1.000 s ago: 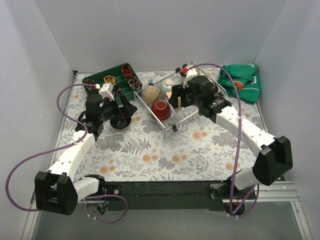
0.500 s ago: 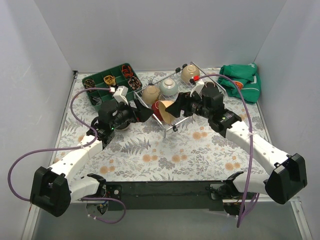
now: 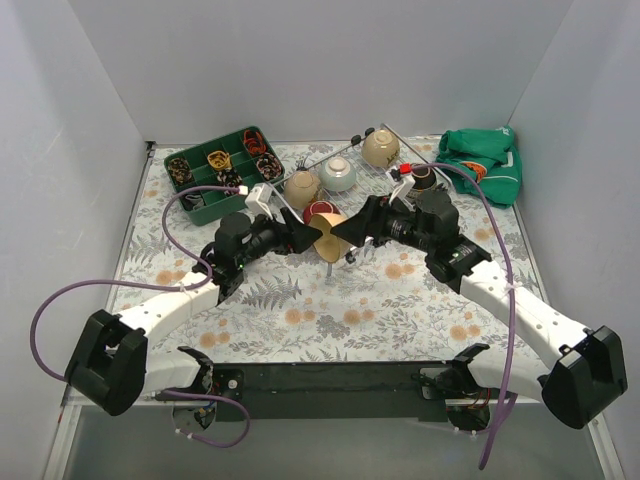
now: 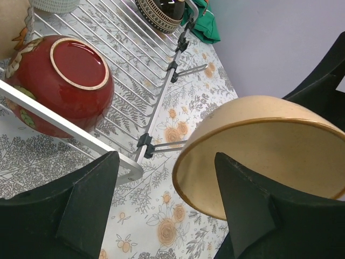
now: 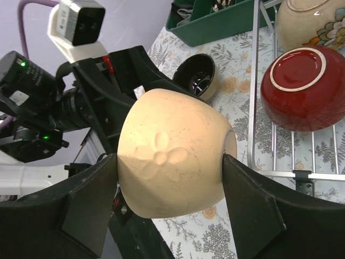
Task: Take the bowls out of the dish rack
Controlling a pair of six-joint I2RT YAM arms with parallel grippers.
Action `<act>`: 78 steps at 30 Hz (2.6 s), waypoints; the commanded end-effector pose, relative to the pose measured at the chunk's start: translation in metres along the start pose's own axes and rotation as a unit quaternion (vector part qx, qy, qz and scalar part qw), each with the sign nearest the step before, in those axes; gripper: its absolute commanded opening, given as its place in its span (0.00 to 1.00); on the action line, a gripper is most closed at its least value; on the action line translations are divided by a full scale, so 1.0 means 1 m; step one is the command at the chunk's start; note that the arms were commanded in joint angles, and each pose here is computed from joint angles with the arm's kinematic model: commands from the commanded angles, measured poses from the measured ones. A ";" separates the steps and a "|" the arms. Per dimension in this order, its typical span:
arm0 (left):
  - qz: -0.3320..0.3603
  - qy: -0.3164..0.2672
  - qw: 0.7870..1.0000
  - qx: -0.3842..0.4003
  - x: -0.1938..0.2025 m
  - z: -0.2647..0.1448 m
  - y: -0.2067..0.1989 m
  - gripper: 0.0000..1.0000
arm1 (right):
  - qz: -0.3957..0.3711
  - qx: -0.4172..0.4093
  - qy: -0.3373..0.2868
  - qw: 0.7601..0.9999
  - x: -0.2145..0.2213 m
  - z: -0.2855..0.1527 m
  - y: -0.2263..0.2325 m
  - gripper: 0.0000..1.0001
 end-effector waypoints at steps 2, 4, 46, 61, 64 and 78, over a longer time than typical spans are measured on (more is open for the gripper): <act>-0.008 -0.002 1.000 0.026 0.008 0.005 -0.008 0.61 | -0.015 -0.075 -0.064 0.995 -0.029 -0.012 0.036 0.17; -0.007 0.002 0.999 0.033 0.013 0.006 -0.012 0.52 | -0.010 -0.076 -0.060 0.995 -0.025 -0.012 0.035 0.17; -0.030 0.021 0.922 -0.385 -0.057 -0.105 0.120 0.00 | -0.161 0.106 -0.005 0.981 0.033 -0.062 -0.046 0.86; -0.071 0.050 0.904 -0.418 -0.061 -0.093 0.187 0.00 | -0.172 0.117 0.018 0.978 0.043 -0.065 -0.053 0.85; -0.071 0.057 0.900 -0.427 -0.057 -0.095 0.193 0.08 | -0.170 0.120 0.023 0.978 0.044 -0.064 -0.055 0.85; -0.024 0.008 0.914 -0.406 -0.077 -0.109 0.167 0.86 | -0.144 0.123 0.040 0.981 0.028 -0.039 -0.054 0.88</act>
Point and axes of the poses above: each gripper's point midway between its finger pads, its own z axis out along the fingers, its own y axis along the line the jaws close on, x = y × z, the point moved 3 cm from there along -z, back along the fingers, and after that the axes turned 3 degrees about -z, right-handed, at the moved point
